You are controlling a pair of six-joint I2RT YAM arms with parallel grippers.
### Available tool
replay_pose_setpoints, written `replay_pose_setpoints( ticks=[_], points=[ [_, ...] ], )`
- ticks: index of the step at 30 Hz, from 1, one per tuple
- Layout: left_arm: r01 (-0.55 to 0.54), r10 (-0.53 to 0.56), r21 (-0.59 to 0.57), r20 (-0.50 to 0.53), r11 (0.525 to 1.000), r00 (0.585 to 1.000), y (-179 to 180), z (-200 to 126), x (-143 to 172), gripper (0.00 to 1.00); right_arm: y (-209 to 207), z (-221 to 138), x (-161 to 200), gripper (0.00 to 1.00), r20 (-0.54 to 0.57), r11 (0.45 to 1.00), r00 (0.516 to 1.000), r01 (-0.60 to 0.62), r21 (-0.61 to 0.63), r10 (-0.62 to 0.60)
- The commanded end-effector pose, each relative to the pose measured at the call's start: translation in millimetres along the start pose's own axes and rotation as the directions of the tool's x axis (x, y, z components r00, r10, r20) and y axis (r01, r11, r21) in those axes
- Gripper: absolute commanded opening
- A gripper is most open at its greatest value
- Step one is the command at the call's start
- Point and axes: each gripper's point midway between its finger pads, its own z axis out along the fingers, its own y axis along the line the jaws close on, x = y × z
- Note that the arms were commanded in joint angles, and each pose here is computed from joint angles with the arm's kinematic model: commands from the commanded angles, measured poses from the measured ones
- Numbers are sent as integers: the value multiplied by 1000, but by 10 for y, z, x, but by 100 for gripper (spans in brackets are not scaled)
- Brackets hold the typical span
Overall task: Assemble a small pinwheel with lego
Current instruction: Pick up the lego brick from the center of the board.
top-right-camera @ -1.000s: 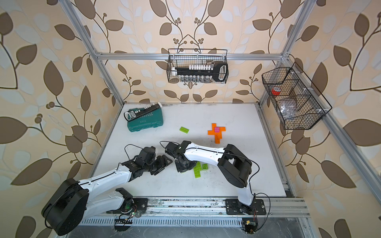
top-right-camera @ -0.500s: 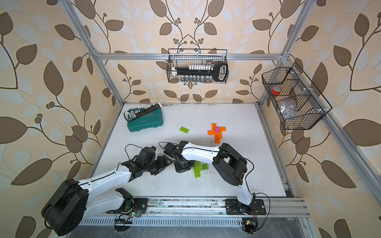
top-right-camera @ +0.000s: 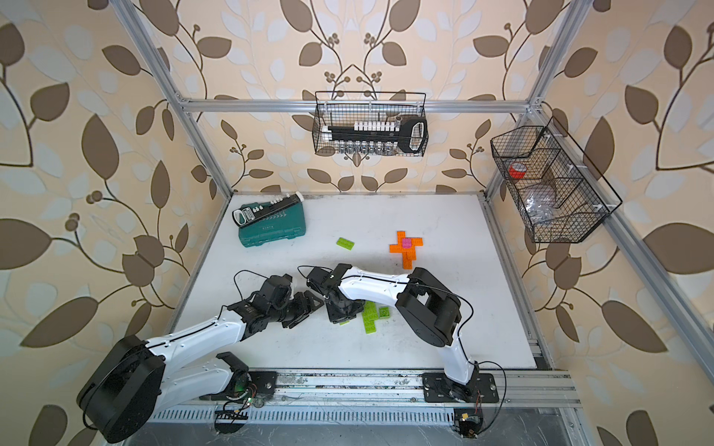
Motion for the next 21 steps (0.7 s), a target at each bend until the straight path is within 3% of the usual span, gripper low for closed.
replay_pose_setpoints(
  ticks=[1, 13, 21],
  points=[
    [-26, 26, 21, 3, 999, 1000, -37, -32, -5, 75, -83, 110, 23, 11, -26, 998, 1000, -8, 57, 9],
    [-43, 43, 5, 8, 999, 999, -24, -67, -6, 75, -78, 157, 101, 8, -53, 999, 999, -11, 42, 13],
    [-64, 65, -42, 36, 997, 997, 21, -144, -49, 76, 103, -90, -7, 7, -11, 998, 1000, 9, -57, -10]
  ],
)
